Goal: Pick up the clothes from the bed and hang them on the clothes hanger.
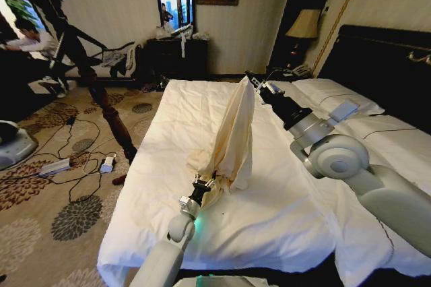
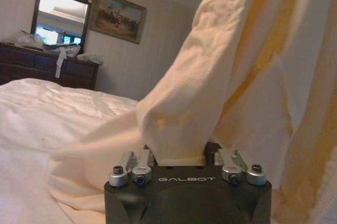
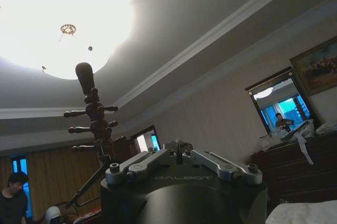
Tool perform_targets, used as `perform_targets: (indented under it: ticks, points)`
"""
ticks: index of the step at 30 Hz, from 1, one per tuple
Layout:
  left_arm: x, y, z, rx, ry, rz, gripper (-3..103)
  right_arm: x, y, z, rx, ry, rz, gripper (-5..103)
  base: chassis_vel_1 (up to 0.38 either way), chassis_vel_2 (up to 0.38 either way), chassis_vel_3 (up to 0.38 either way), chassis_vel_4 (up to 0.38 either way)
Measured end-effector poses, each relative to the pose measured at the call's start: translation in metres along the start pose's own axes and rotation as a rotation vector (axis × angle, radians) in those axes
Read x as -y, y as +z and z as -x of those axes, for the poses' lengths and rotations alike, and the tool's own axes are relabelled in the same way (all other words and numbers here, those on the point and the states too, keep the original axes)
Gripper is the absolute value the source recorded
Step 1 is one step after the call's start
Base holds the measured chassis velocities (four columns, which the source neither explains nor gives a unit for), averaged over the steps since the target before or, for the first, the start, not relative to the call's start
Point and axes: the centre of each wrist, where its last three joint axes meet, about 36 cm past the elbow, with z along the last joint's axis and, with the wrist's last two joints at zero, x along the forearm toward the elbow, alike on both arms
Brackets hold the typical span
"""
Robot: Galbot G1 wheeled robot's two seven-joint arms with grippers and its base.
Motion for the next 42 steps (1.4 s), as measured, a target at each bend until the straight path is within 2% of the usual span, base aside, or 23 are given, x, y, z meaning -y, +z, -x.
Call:
perform_targets:
  ticks: [1,3,6,7,11,14,17,18,19,23,24,25,28,29,31,32,33,35,39,40,41,42]
  points:
    - [-0.003,-0.003,-0.002,0.004,-0.005,-0.004,40,0.001,0.000,0.000,0.002,0.001,0.000,0,0.000,0.000,0.000,0.000]
    - [-0.004,-0.004,-0.003,0.004,-0.007,-0.005,40,0.001,0.000,0.001,0.003,0.002,0.002,0,0.000,0.000,0.000,0.000]
    - [-0.014,-0.010,-0.011,0.007,-0.015,-0.002,24,0.004,0.001,0.002,0.005,0.006,0.002,0,0.000,0.000,0.000,0.000]
    - [-0.014,-0.010,-0.011,0.007,-0.015,-0.002,24,0.004,0.001,0.002,0.005,0.006,0.002,0,0.000,0.000,0.000,0.000]
    - [-0.032,-0.027,-0.023,0.025,-0.028,0.014,3,0.008,0.003,0.002,0.005,0.019,-0.006,0,0.000,0.000,0.000,0.000]
    - [-0.042,-0.044,-0.029,0.048,-0.030,0.025,2,0.011,0.004,0.002,0.004,0.027,-0.014,0,0.000,0.000,0.000,0.000]
    - [-0.067,-0.106,-0.046,0.128,-0.024,0.059,0,0.018,0.006,0.001,0.004,0.050,-0.036,0,0.000,0.000,0.000,0.000]
    - [-0.067,-0.106,-0.046,0.128,-0.024,0.059,0,0.018,0.006,0.001,0.004,0.050,-0.036,0,0.000,0.000,0.000,0.000]
    - [-0.071,-0.118,-0.051,0.140,-0.022,0.067,0,0.018,0.007,0.001,0.004,0.052,-0.039,0,0.000,0.000,0.000,0.000]
    - [-0.091,-0.227,-0.076,0.247,0.024,0.108,0,0.019,0.011,0.004,0.018,0.049,-0.032,0,0.000,0.000,0.000,0.000]
    - [-0.091,-0.227,-0.076,0.247,0.024,0.108,0,0.019,0.011,0.004,0.018,0.049,-0.032,0,0.000,0.000,0.000,0.000]
    - [-0.091,-0.239,-0.078,0.261,0.034,0.112,0,0.019,0.011,0.004,0.019,0.047,-0.030,0,0.000,0.000,0.000,0.000]
    - [-0.095,-0.347,-0.084,0.368,0.124,0.200,0,0.009,0.009,-0.001,0.046,0.024,-0.022,0,0.000,0.000,0.000,0.000]
    - [-0.095,-0.347,-0.084,0.368,0.124,0.200,0,0.009,0.009,-0.001,0.046,0.024,-0.022,0,0.000,0.000,0.000,0.000]
    - [-0.092,-0.390,-0.086,0.412,0.154,0.221,0,0.005,0.007,-0.005,0.058,0.015,-0.026,0,0.000,0.000,0.000,0.000]
    - [-0.084,-0.432,-0.092,0.448,0.187,0.229,0,0.001,0.005,-0.008,0.067,0.004,-0.031,0,0.000,0.000,0.000,0.000]
    - [-0.084,-0.432,-0.092,0.448,0.187,0.229,0,0.001,0.005,-0.008,0.067,0.004,-0.031,0,0.000,0.000,0.000,0.000]
    - [-0.074,-0.466,-0.098,0.465,0.214,0.217,0,-0.002,0.002,-0.009,0.077,-0.009,-0.037,0,0.000,0.000,0.000,0.000]
    - [-0.071,-0.470,-0.098,0.446,0.213,0.190,0,-0.004,0.004,-0.010,0.078,-0.013,-0.033,0,0.000,0.000,0.000,0.000]
    - [-0.075,-0.453,-0.093,0.401,0.200,0.148,0,-0.004,0.009,-0.010,0.071,-0.011,-0.025,0,0.000,0.000,0.000,0.000]
    - [-0.075,-0.453,-0.093,0.401,0.200,0.148,0,-0.004,0.009,-0.010,0.071,-0.011,-0.025,0,0.000,0.000,0.000,0.000]
    - [-0.081,-0.429,-0.088,0.343,0.181,0.098,0,-0.002,0.015,-0.011,0.062,-0.004,-0.018,0,0.000,0.000,0.000,0.000]
